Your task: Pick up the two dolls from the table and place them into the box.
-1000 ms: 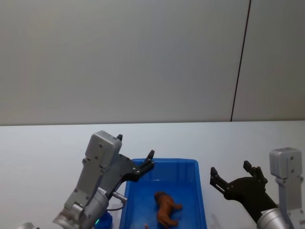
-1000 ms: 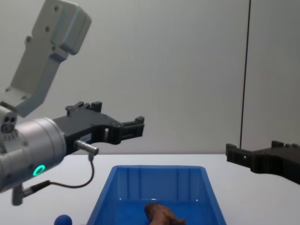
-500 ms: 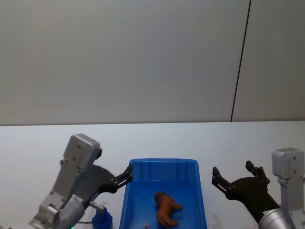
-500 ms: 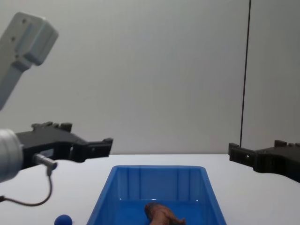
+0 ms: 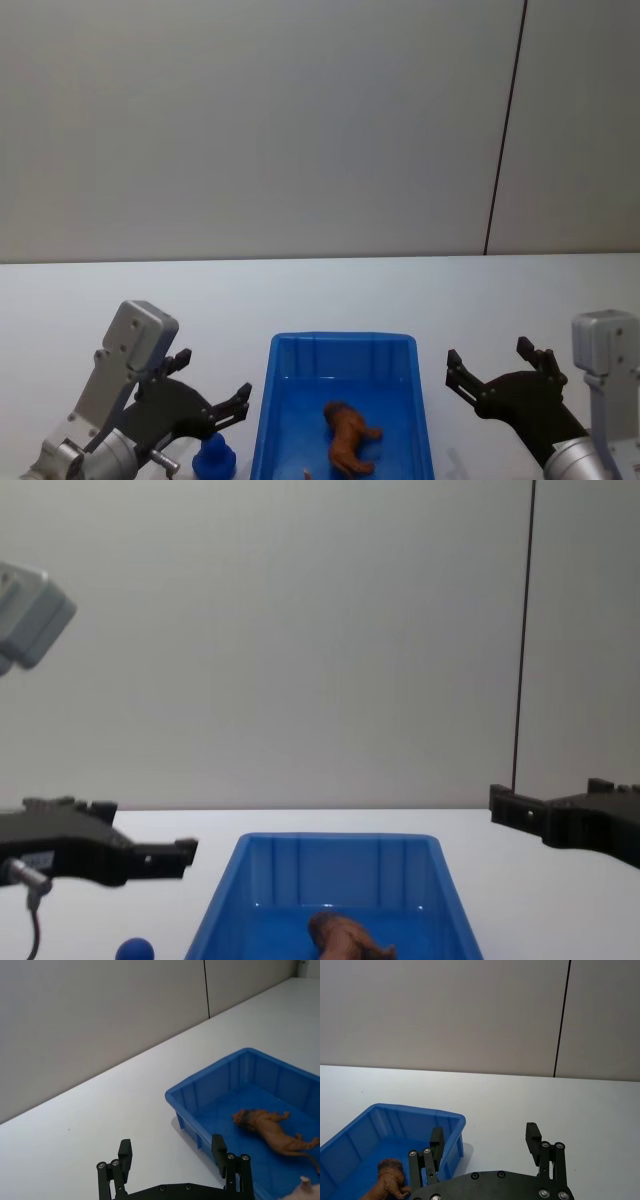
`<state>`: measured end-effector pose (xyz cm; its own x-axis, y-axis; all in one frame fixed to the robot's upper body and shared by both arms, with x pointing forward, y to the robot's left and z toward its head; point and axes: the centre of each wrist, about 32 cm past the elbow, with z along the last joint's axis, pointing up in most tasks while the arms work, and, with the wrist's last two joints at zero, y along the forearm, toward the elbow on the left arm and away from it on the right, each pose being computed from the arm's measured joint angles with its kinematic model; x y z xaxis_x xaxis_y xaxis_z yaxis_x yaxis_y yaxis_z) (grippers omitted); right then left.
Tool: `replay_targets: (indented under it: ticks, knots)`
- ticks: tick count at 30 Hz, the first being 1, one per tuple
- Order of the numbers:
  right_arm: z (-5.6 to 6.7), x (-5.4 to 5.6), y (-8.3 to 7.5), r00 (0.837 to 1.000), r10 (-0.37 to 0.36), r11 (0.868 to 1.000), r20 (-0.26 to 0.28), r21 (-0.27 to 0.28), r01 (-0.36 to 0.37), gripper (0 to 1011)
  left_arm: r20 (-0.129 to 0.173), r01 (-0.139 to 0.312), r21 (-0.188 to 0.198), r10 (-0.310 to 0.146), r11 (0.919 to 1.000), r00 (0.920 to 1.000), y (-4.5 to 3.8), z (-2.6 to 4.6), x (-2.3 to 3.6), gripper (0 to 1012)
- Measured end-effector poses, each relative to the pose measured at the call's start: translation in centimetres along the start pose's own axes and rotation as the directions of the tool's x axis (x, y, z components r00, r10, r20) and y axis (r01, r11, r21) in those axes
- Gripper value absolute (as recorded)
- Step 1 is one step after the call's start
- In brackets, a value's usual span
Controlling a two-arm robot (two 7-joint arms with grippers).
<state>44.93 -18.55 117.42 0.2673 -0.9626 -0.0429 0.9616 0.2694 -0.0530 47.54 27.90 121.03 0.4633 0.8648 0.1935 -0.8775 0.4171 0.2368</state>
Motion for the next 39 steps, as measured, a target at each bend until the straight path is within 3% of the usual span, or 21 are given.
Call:
replay_targets:
  ticks: [11, 24, 33, 39]
  knots:
    - [0.0, 0.0, 0.0, 1.0, -0.001, 1.0, 0.0, 0.0, 0.001, 1001, 0.005, 0.049, 0.077, -0.049, 0.9958, 0.9988, 0.09, -1.85, 1.63, 1002]
    - [0.0, 0.0, 0.0, 1.0, -0.001, 1.0, 0.0, 0.0, 0.001, 1001, 0.017, 0.081, 0.141, -0.084, 0.9867, 0.9963, -0.1, -3.46, 2.97, 1002]
    - [0.0, 0.0, 0.0, 1.0, -0.001, 1.0, 0.0, 0.0, 0.001, 1001, 0.01, 0.116, 0.15, -0.119, 0.9819, 0.9928, -0.31, -4.29, 3.62, 997]
    - [0.0, 0.0, 0.0, 1.0, -0.001, 1.0, 0.0, 0.0, 0.001, 1001, -0.001, 0.145, 0.146, -0.147, 0.9786, 0.9892, -0.49, -4.83, 3.83, 870]
